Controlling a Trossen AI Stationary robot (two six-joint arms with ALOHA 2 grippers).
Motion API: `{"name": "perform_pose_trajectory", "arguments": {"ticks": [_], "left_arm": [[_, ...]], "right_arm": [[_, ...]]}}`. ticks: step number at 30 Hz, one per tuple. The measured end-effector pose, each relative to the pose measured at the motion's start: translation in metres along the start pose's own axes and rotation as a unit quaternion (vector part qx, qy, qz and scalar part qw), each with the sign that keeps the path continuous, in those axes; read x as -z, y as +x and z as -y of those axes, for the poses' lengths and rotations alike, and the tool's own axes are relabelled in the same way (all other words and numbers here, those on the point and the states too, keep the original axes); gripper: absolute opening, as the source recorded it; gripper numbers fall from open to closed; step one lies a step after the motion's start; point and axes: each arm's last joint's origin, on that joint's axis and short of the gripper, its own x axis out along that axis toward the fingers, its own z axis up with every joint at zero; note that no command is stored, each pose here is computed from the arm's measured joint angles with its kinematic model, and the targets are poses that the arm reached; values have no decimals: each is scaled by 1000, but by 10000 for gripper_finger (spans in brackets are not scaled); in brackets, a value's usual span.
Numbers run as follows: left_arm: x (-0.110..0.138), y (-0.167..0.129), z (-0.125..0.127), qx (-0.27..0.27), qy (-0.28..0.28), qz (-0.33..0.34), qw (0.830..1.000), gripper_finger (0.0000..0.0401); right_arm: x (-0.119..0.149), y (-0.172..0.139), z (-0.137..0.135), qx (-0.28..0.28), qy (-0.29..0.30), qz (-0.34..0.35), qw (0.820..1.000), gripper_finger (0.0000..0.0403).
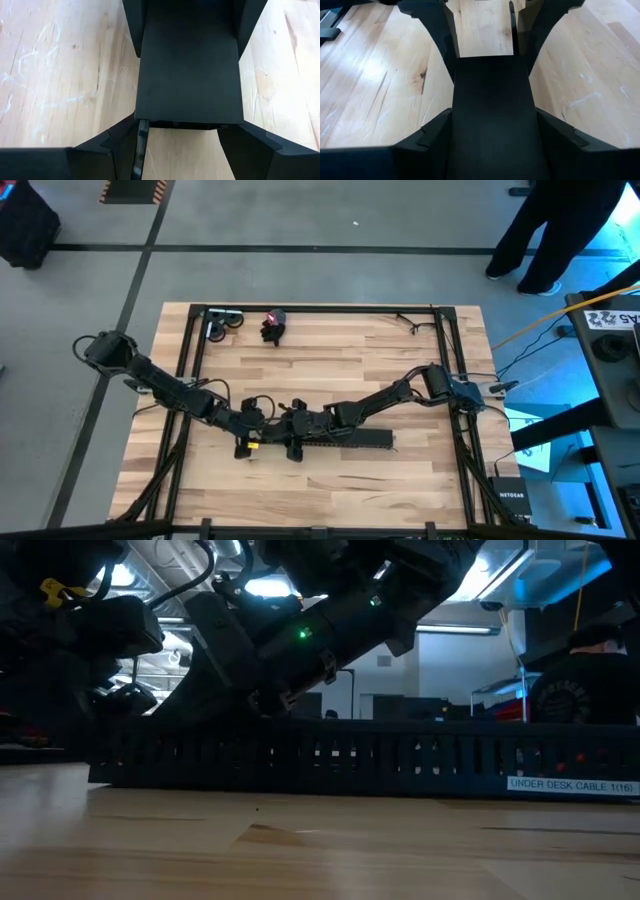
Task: Ziptie cables
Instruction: Close the black cable duct
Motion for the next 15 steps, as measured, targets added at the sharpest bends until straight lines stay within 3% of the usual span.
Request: {"name": "perform_pose_trajectory", "arguments": {"ticks": [11,15], "left_arm": [[-1,-1,1,7,5,11,1000,236],[-1,-1,1,11,-18,9,1000,246]], "right_arm": [[0,0,0,-7,2,-2,1000,275],[-3,-4,0,-6,-2,-5,1000,291]]}}
